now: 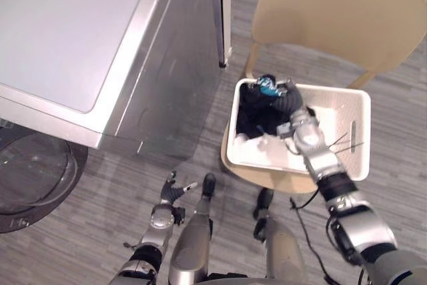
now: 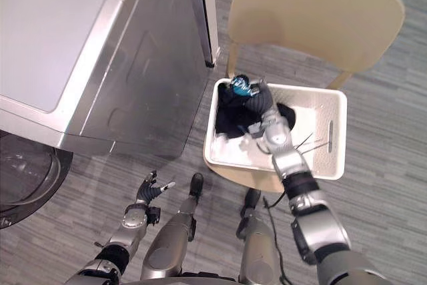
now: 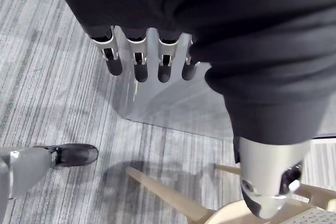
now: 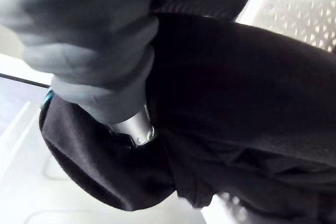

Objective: Pick up the laundry basket with both hands and put the clothes into the washing machine.

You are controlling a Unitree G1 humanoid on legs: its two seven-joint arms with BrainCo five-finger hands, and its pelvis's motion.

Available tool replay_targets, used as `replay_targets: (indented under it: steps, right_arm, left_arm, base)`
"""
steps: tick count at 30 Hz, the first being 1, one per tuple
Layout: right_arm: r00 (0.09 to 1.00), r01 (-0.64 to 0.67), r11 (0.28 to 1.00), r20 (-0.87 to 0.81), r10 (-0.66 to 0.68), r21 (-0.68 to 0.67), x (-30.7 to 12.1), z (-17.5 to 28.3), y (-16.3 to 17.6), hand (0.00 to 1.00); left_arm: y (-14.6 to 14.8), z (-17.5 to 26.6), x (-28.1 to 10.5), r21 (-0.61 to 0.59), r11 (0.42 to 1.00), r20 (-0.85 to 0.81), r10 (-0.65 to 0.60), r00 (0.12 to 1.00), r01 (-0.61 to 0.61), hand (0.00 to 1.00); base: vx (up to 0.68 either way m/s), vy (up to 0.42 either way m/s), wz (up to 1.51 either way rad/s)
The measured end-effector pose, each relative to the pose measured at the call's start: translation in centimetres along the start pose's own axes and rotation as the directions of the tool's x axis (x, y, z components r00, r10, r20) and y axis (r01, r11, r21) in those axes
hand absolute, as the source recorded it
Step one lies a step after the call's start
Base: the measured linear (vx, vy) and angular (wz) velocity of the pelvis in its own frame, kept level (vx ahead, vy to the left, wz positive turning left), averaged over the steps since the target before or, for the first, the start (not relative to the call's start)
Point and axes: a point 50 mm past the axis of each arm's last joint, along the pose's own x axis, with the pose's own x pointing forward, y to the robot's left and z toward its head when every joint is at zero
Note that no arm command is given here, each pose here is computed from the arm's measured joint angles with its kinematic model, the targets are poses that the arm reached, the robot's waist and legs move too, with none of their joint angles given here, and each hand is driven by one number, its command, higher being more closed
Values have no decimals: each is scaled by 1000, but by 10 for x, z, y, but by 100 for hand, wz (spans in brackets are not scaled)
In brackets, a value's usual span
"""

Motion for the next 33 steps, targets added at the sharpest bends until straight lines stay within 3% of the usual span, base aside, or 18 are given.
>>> replay_targets:
  steps: [2,6,13,17,22,25,28,33]
  right_arm:
    - [1000,-16,985,-12,19,173,-19,-6,23,100]
    - [992,-98,935,114,63,341,-35,16,47,100]
    - [960,-93,868,277,-52,487,-51,46,41,100]
    - [932,-179,859,363,-9,480,-46,67,54,100]
    - [893,-168,900,449,-33,402,-43,83,31,100]
    - [869,-185,907,493,-29,378,-39,95,29,100]
    - [866,-190,914,500,-16,358,-38,96,29,100]
    - [841,-254,915,539,49,313,-40,105,44,100]
  left_arm:
    - [3,-16,-7,-2,1000,-46,10,999,-10,0]
    - [8,-37,-18,8,1000,-110,21,994,-20,0]
    - [18,-28,-14,14,999,-67,45,997,-44,0]
    - [14,-17,-24,-54,996,25,75,997,-74,0]
    - [-26,19,-40,-113,992,207,-39,978,63,0]
    - [-20,48,-48,-127,990,343,-20,939,67,0]
    - [-6,95,-60,-124,990,569,17,822,65,0]
    - [-12,134,-71,8,998,722,-44,690,56,0]
  base:
    - [75,4,-25]
    - [28,10,-40]
    - [-43,-105,86]
    - [-216,-316,40]
    - [-295,-173,81]
    - [-169,-54,53]
    - [-172,46,38]
    - [-94,129,30]
